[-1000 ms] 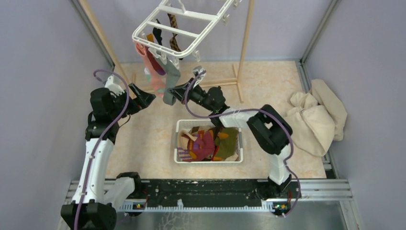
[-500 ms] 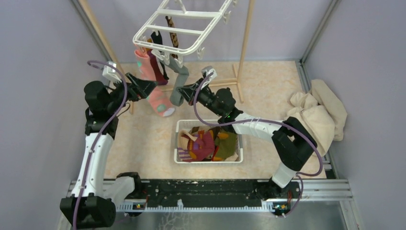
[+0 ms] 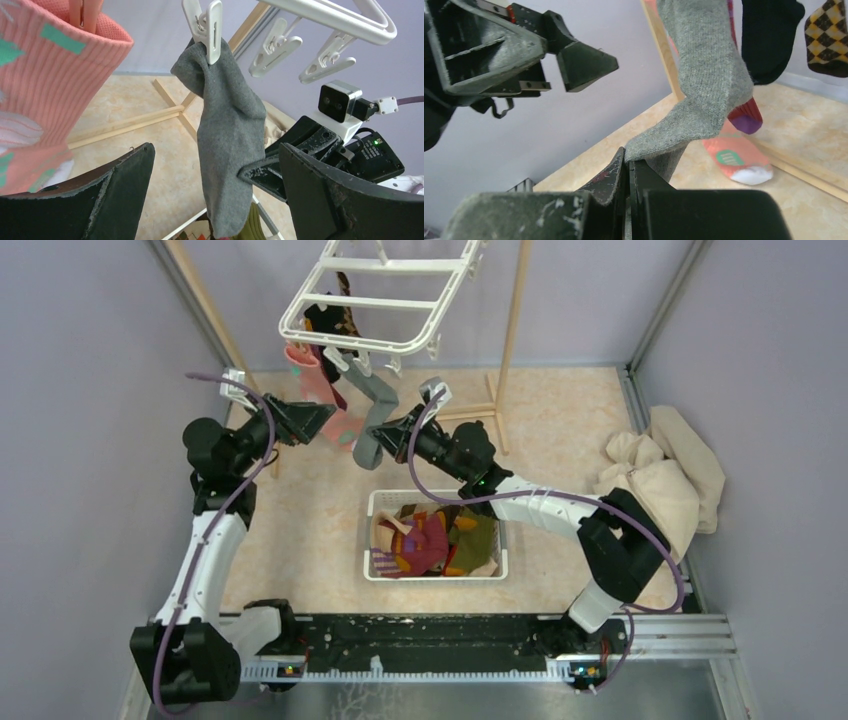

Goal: Remove the socks clipped to the hanger
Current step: Remove the sock from the hanger.

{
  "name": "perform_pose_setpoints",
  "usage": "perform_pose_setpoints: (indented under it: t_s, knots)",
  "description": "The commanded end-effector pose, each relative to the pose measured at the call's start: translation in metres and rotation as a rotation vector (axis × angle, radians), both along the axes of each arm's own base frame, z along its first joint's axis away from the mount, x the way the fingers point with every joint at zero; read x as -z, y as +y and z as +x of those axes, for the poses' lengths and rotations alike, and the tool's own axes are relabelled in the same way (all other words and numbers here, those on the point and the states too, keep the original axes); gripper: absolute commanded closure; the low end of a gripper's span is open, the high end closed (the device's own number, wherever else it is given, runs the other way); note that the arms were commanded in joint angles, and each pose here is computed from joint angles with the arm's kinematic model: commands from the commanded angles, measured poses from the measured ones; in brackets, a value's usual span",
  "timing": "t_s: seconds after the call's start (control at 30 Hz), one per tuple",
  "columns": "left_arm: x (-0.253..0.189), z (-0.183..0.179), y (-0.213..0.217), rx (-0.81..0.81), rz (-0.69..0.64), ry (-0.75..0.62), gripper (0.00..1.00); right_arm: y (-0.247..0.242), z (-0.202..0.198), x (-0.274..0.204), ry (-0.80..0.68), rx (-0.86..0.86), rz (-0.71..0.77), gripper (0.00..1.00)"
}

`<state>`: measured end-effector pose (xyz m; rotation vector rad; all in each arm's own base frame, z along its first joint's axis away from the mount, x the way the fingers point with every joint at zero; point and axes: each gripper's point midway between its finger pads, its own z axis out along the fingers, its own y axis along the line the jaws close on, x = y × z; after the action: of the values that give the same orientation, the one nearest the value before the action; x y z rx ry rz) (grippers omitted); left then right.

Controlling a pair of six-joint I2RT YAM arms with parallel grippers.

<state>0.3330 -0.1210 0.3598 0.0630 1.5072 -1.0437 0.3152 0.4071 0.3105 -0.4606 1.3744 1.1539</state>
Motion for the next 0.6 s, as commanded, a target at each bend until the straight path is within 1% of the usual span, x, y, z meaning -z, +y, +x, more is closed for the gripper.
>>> perform_pose_setpoints:
  t_s: [0.0, 0.33, 0.57]
  knots:
    - [-0.019, -0.006, -0.005, 0.038, -0.015, -0.121, 0.01, -0.005, -0.023, -0.050, -0.064, -0.095, 0.101, 1.00]
    - [-0.026, -0.007, -0.009, 0.073, -0.068, -0.222, 0.01, -0.011, -0.047, -0.061, 0.042, -0.287, 0.171, 1.00]
    - [-0.026, 0.001, -0.011, 0.085, -0.092, -0.249, 0.01, -0.005, -0.058, -0.077, 0.106, -0.420, 0.214, 1.00]
